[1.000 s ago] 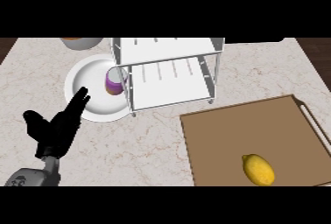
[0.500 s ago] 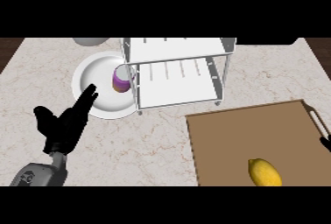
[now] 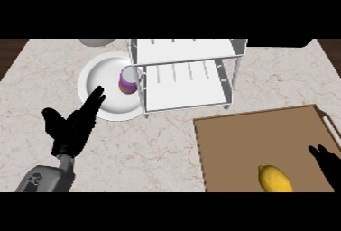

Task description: Pick the lemon from the tray and place it in the tiered basket

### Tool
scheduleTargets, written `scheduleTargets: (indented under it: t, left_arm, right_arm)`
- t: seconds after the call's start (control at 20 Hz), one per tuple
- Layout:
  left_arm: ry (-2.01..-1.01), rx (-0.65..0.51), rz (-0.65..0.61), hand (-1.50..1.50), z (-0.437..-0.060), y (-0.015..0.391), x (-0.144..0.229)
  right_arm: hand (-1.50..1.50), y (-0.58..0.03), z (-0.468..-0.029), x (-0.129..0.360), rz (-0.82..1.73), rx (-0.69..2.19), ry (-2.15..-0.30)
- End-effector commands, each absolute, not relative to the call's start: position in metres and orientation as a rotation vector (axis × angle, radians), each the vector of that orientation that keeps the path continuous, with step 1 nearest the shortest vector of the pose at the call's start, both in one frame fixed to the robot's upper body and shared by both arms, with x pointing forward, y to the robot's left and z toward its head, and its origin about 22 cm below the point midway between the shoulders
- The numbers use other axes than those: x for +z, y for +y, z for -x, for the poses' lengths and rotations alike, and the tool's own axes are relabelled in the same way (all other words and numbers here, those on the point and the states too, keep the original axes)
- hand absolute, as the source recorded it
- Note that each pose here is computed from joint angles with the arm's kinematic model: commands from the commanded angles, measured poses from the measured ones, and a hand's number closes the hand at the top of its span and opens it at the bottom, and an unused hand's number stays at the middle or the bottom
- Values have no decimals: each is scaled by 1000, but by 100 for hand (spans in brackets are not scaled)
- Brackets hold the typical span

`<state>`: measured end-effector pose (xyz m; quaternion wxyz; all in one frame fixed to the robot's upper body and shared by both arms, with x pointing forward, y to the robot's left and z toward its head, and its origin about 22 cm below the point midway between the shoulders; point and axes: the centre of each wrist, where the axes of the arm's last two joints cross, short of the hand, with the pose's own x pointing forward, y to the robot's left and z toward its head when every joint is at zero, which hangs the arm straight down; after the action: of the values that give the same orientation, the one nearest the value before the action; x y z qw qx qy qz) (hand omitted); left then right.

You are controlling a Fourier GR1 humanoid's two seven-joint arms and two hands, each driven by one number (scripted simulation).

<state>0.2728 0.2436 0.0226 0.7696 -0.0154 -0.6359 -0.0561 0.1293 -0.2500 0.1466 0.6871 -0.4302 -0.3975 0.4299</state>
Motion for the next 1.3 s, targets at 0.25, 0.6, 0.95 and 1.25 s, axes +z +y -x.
scheduleTargets:
  t: [0.25, 0.6, 0.95, 1.25]
  left_arm:
    - [-1387, -140, 93, 0, -276, 235, 28]
    - [-1378, -141, 94, 0, -278, 227, 25]
    - [-1389, -142, 110, 0, -278, 241, 17]
    - [-1401, -139, 101, 0, -291, 238, 22]
  right_arm:
    - [-150, -214, -114, 127, 1171, 982, -883]
    - [-150, -204, -105, 114, 1226, 957, -892]
    - [-150, -187, -108, 89, 1229, 940, -920]
    - [-150, -198, -127, 67, 1216, 899, -930]
